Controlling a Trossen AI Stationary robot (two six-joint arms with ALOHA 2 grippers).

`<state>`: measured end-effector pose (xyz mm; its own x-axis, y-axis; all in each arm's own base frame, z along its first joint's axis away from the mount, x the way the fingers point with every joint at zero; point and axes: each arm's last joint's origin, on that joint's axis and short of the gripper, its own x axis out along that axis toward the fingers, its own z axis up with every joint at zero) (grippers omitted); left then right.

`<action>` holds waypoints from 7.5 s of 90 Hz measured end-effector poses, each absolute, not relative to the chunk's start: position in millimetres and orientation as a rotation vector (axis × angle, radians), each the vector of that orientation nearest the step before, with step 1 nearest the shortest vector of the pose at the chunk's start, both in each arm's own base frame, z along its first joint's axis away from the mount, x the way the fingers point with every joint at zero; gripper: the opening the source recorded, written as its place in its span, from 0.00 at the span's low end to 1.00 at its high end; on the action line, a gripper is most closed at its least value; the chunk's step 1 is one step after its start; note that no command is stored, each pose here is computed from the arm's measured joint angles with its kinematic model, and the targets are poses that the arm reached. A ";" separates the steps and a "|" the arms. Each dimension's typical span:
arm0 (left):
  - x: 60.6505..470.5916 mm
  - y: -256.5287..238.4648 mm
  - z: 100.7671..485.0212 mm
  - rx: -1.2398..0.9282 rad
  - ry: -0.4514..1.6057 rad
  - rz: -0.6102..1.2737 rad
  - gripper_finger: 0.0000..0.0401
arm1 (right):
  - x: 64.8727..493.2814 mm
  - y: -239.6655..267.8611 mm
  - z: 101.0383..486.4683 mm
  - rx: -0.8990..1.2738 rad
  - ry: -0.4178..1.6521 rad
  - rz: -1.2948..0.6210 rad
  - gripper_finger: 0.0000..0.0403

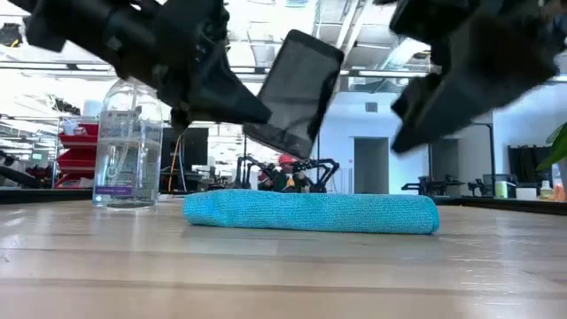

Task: Apply microfiber cloth
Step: Wipe the front of the cellphone with a microfiber cloth

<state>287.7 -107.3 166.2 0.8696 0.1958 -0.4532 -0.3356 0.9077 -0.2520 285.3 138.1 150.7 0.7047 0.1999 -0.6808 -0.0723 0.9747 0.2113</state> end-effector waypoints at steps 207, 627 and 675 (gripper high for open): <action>330.5 -97.1 145.5 -0.355 0.854 0.218 0.01 | 328.4 110.0 143.4 -0.215 0.285 -0.305 0.02; 326.1 -95.2 143.0 -0.306 0.887 0.273 0.00 | 339.0 9.2 159.8 0.544 0.717 -0.284 0.50; 307.1 -70.7 109.7 -0.604 0.669 0.278 0.33 | 347.8 -27.6 111.5 0.847 0.874 -0.179 0.61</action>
<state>307.1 -70.7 109.7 0.7566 0.0513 -0.6518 -0.4263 0.7946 -0.4322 347.8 -27.6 111.5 0.6497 0.1886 -0.7364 0.4632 0.6699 0.5802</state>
